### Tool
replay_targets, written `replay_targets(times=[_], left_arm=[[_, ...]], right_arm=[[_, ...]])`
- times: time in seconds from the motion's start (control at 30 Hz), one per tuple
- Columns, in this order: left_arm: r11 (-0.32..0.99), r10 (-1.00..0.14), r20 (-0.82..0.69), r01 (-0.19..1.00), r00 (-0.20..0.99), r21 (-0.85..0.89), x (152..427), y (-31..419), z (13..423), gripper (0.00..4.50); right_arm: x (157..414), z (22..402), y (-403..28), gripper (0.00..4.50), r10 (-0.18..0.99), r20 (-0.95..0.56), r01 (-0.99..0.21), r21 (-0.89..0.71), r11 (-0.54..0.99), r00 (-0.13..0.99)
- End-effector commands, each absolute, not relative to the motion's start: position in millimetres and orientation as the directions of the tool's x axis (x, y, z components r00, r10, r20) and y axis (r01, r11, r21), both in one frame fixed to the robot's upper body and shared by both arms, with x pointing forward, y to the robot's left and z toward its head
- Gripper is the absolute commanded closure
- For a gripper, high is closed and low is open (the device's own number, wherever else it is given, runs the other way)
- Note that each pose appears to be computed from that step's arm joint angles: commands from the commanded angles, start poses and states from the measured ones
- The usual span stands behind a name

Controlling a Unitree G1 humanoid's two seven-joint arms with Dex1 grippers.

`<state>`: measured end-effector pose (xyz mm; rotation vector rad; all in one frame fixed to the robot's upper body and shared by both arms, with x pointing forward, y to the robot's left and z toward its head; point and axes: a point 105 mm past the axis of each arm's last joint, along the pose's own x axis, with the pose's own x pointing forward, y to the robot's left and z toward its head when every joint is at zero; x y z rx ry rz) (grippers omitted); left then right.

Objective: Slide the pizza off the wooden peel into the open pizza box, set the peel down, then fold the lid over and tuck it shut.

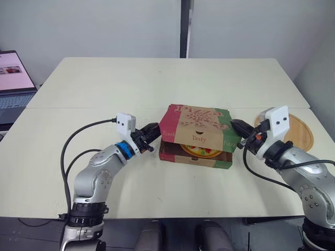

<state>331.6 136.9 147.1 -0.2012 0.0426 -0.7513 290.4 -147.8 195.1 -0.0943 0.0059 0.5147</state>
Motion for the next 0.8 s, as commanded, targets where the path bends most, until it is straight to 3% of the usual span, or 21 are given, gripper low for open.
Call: replay_targets(times=[0.03, 0.17, 0.2, 0.37, 0.53, 0.67, 0.8], left_arm=[[0.68, -0.722, 0.042, 0.719, 0.691, -0.139, 323, 150, 163, 1.36], [0.614, -0.788, -0.041, 0.782, 0.614, -0.106, 315, 164, 170, 0.12], [0.598, -0.802, -0.058, 0.795, 0.595, -0.104, 314, 166, 173, 0.06], [0.464, -0.886, -0.082, 0.869, 0.457, -0.169, 314, 176, 219, 0.06], [0.306, -0.952, -0.031, 0.948, 0.305, -0.088, 319, 138, 260, 0.06], [0.172, -0.981, -0.094, 0.985, 0.17, -0.017, 321, 105, 259, 0.06], [0.123, -0.981, -0.151, 0.992, 0.123, 0.01, 329, 89, 251, 1.16]], right_arm=[[289, 205, -146, 4.5, 0.505, 0.007, -0.5, -0.119, 0.858, 0.863], [289, 204, -145, 4.5, 0.507, 0.003, -0.503, -0.126, 0.855, 0.862], [289, 204, -145, 4.5, 0.508, 0.002, -0.503, -0.127, 0.855, 0.862], [289, 202, -145, 4.5, 0.514, -0.007, -0.51, -0.131, 0.85, 0.858], [290, 200, -143, 4.5, 0.521, -0.012, -0.517, -0.135, 0.845, 0.854], [289, 197, -141, 4.5, 0.525, -0.019, -0.522, -0.137, 0.842, 0.851], [289, 196, -140, 4.5, 0.527, -0.022, -0.525, -0.139, 0.84, 0.849]])
